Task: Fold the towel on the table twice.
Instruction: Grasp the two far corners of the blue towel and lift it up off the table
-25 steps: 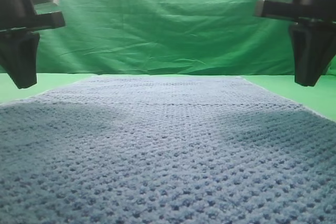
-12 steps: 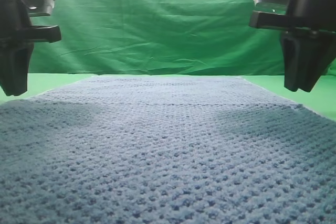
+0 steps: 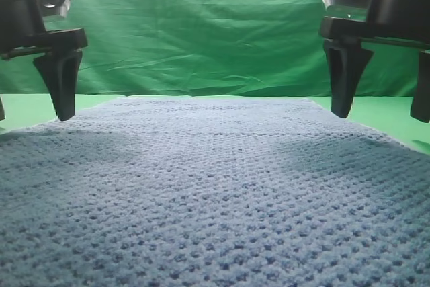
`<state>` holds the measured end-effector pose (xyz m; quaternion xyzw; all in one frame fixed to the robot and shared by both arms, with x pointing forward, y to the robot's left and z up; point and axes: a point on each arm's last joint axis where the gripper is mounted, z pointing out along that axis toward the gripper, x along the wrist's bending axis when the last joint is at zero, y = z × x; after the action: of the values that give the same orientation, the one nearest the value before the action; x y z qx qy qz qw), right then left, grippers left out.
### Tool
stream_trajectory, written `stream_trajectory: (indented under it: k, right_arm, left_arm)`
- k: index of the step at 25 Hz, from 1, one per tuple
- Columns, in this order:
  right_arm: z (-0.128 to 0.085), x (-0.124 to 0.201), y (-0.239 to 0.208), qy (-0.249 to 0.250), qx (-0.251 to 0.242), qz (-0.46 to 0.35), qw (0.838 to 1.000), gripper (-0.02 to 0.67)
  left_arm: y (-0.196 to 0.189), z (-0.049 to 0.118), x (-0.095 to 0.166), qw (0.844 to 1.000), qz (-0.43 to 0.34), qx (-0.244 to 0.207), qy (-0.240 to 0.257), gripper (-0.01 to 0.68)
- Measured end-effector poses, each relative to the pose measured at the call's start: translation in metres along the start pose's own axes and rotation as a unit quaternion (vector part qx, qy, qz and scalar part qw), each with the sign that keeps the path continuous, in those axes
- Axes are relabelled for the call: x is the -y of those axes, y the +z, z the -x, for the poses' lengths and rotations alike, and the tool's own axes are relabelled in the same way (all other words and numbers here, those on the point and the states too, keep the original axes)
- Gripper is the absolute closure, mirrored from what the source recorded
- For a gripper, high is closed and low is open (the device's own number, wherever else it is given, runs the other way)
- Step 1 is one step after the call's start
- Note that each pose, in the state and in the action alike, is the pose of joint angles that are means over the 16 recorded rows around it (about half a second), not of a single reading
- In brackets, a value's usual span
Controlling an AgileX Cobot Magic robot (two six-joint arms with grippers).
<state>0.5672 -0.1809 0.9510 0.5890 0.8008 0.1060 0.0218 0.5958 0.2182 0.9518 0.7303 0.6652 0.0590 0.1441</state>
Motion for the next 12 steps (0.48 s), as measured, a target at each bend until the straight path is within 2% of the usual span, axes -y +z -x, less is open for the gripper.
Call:
stream_trajectory:
  k: [12]
  right_arm:
    - [0.001,-0.001,0.015,0.0,0.002,-0.012,1.0,0.029]
  left_arm:
    - [0.008,0.0,0.001,1.0,-0.01,0.001,-0.003,0.078]
